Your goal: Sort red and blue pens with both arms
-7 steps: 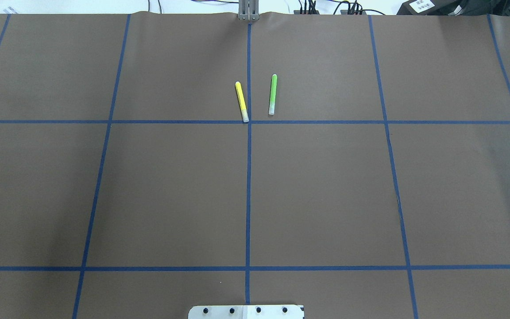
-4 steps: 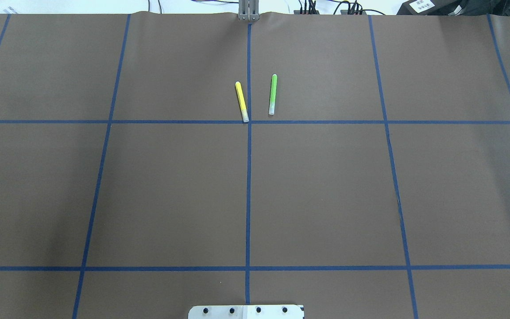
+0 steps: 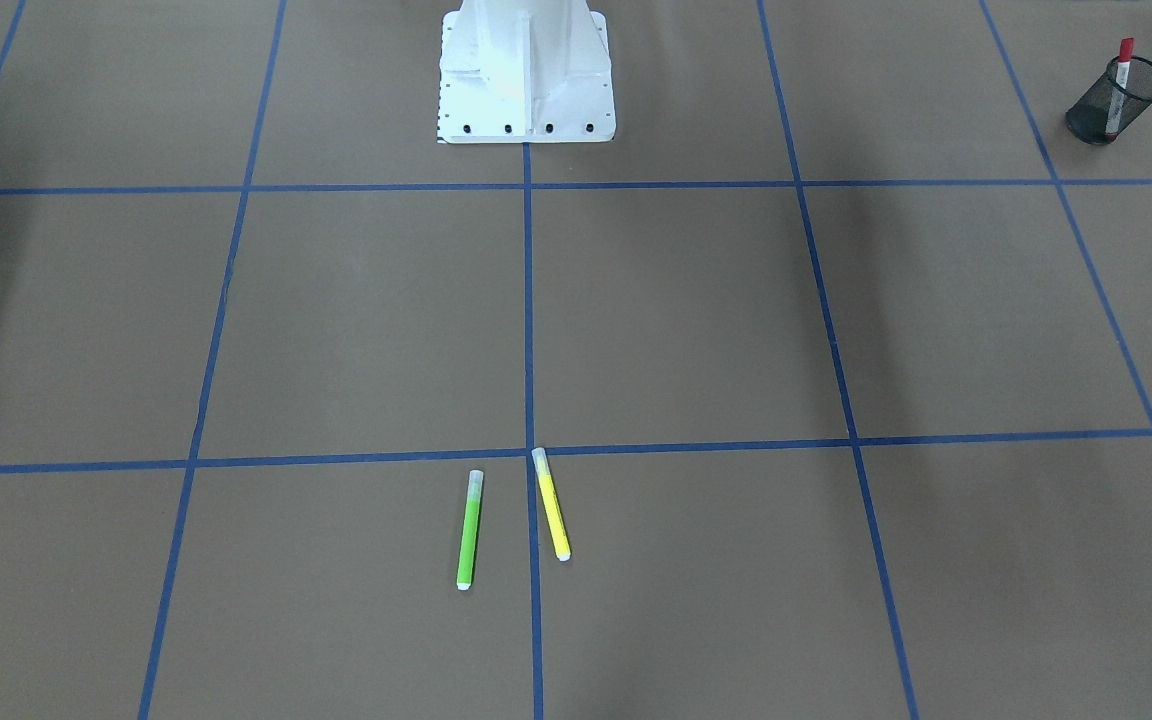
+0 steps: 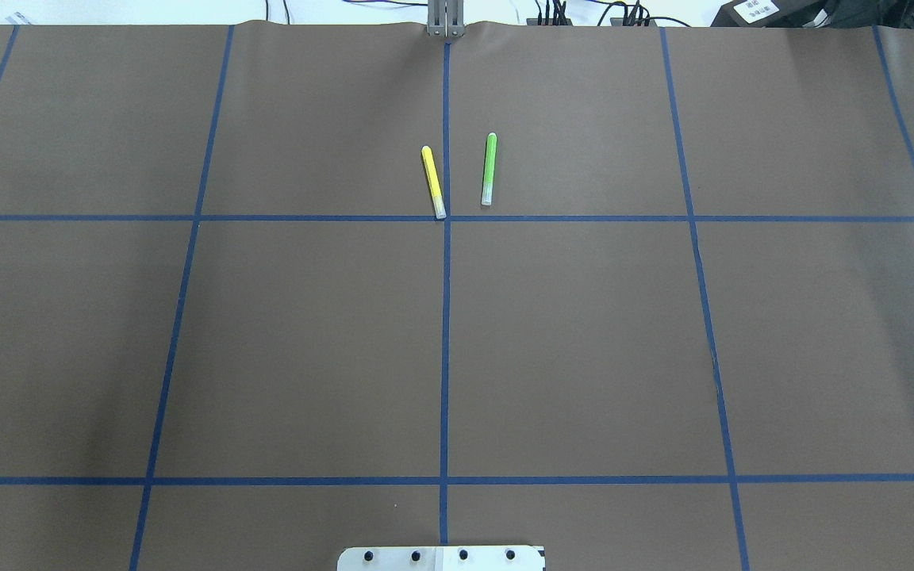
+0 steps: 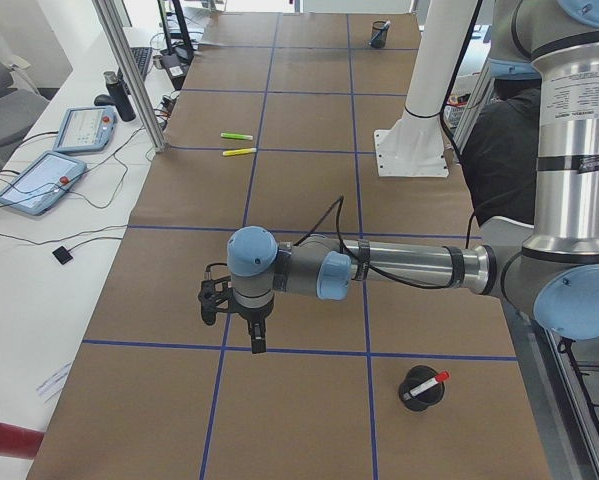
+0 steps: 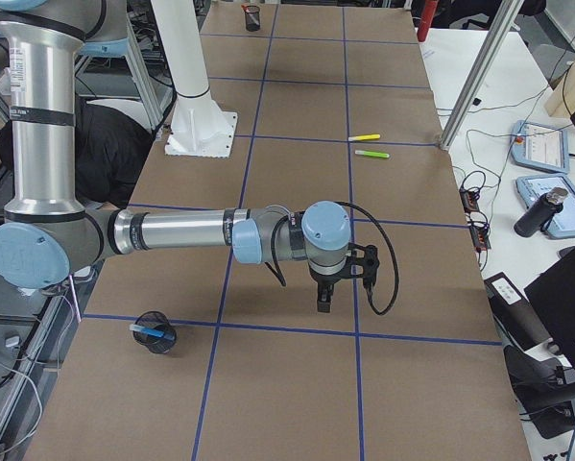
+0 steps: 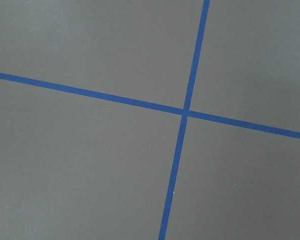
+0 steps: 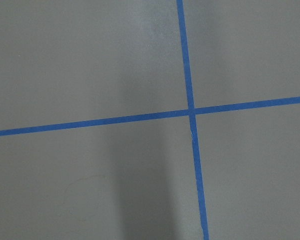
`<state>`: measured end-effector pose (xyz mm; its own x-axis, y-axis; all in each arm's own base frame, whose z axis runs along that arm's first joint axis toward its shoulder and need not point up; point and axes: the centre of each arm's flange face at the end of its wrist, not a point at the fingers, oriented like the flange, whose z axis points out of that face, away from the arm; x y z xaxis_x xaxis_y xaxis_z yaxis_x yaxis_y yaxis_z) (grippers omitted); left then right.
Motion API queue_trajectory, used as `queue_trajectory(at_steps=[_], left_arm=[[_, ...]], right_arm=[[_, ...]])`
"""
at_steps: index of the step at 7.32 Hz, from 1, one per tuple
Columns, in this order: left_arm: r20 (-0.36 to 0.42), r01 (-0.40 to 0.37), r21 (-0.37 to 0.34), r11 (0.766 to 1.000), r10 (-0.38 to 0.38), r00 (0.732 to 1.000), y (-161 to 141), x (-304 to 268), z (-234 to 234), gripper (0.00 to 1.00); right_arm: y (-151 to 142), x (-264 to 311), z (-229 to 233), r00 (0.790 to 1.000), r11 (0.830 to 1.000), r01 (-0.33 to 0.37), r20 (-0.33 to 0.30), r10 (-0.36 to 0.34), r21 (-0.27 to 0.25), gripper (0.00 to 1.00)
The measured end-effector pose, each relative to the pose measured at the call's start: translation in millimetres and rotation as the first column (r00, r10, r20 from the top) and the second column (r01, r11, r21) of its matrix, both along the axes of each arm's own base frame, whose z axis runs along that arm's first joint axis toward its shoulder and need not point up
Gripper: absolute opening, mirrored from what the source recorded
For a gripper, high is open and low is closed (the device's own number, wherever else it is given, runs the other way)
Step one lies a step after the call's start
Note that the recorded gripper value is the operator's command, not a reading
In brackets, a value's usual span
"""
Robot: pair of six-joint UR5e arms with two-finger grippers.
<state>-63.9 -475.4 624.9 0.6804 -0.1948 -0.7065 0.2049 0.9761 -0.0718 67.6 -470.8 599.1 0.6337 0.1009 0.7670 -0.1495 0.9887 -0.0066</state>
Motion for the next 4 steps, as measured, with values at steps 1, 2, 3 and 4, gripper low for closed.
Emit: queue_trajectory(at_steps=[1,2,3,4], left_arm=[[0.000,-0.001,0.001,1.000,0.001,1.000,0.0,0.2,-0.1,1.00],[0.000,-0.001,0.002,1.000,0.001,1.000,-0.1,0.3,-0.3,1.00],[0.000,-0.002,0.002,1.000,0.002,1.000,-0.1,0.3,-0.4,1.00],[0.000,-0.002,0.002,1.000,0.002,1.000,-0.4,0.3,-0.7,1.00]], right_arm=[[0.9,1.2,2.8,1.000,1.000,-0.002,-0.016,0.002,-0.002,1.00],[2.4,2.2,6.0,1.000,1.000,-0.001,-0.030,0.001,-0.004,1.00],[3.9,3.0,8.7,0.999,1.000,-0.001,-0.041,0.000,-0.006,1.00],[4.9,3.4,10.4,0.999,1.000,-0.001,-0.046,0.000,-0.008,1.00]])
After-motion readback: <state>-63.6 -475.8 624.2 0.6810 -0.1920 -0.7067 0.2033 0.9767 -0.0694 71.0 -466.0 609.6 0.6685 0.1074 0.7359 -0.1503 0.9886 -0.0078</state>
